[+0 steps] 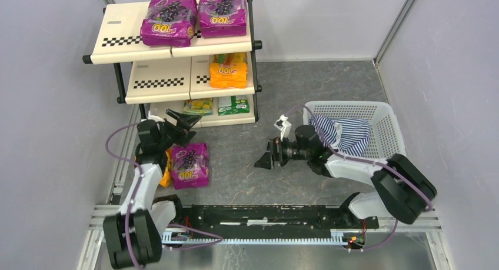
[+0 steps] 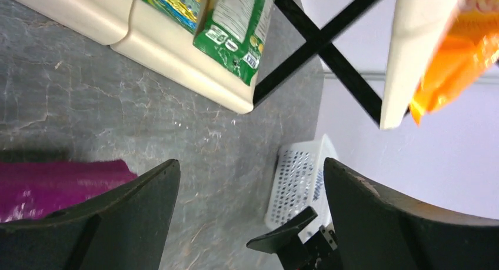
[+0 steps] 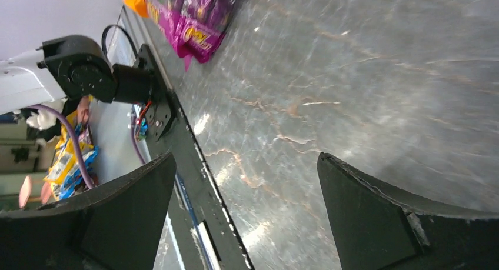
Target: Place and organize the candy bags onto the shelf
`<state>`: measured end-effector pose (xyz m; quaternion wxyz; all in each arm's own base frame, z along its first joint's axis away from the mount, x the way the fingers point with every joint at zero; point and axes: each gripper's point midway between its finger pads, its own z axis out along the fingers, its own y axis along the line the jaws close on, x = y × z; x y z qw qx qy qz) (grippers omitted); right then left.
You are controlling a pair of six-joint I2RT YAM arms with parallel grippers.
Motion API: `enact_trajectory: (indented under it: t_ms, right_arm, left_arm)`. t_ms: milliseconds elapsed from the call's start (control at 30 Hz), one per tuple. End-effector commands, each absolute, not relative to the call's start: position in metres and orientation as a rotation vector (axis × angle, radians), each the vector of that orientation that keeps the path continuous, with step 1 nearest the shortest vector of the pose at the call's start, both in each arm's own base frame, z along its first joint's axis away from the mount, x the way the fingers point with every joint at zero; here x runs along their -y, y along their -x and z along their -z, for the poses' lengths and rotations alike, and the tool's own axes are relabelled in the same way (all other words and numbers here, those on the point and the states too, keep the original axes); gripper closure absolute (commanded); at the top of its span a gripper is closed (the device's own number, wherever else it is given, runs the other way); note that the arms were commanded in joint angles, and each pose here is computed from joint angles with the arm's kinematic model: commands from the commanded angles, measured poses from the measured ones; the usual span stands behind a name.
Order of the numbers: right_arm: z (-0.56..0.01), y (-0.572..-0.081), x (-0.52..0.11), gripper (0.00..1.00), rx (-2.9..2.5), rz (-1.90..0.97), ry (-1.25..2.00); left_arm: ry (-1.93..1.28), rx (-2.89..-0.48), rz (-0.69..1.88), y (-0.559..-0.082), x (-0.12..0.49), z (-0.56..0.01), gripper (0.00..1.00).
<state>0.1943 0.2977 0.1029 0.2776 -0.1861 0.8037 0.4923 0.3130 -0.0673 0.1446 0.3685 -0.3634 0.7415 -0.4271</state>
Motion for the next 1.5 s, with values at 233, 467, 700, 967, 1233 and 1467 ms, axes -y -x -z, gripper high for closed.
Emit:
enact_trajectory:
  t_ms: [233,467,700,967,1233,1467]
  right_arm:
    - [-0.109,-0.153,-0.414,0.02,-2.126,-1.545,0.616]
    - [-0.101,-0.139,-0.471,0.04,-2.107,-1.584,0.597]
    - [-0.086,-0.143,-0.5,0.31,-2.117,-1.544,0.547]
    - [-0.085,-0.152,-0.525,0.47,-2.104,-1.564,0.555]
    - [-0.078,-0.158,-0.53,0.69,-2.107,-1.553,0.533]
    - [-0.08,-0.171,-0.503,0.99,-2.094,-1.524,0.474]
  left_arm:
    - [0.496,-2.162,1.038,-0.232,0.094,-0.181,0.0]
    - [0.357,-2.134,0.616,-0.218,0.058,-0.229,0.0]
    - [0.348,-2.119,0.474,-0.204,0.046,-0.228,0.01]
    - [0.343,-2.131,0.458,-0.201,0.047,-0.224,0.02]
    - [0.356,-2.149,0.461,-0.203,0.047,-0.22,0.03]
    - [0.361,-2.157,0.463,-0.205,0.047,-0.218,0.03]
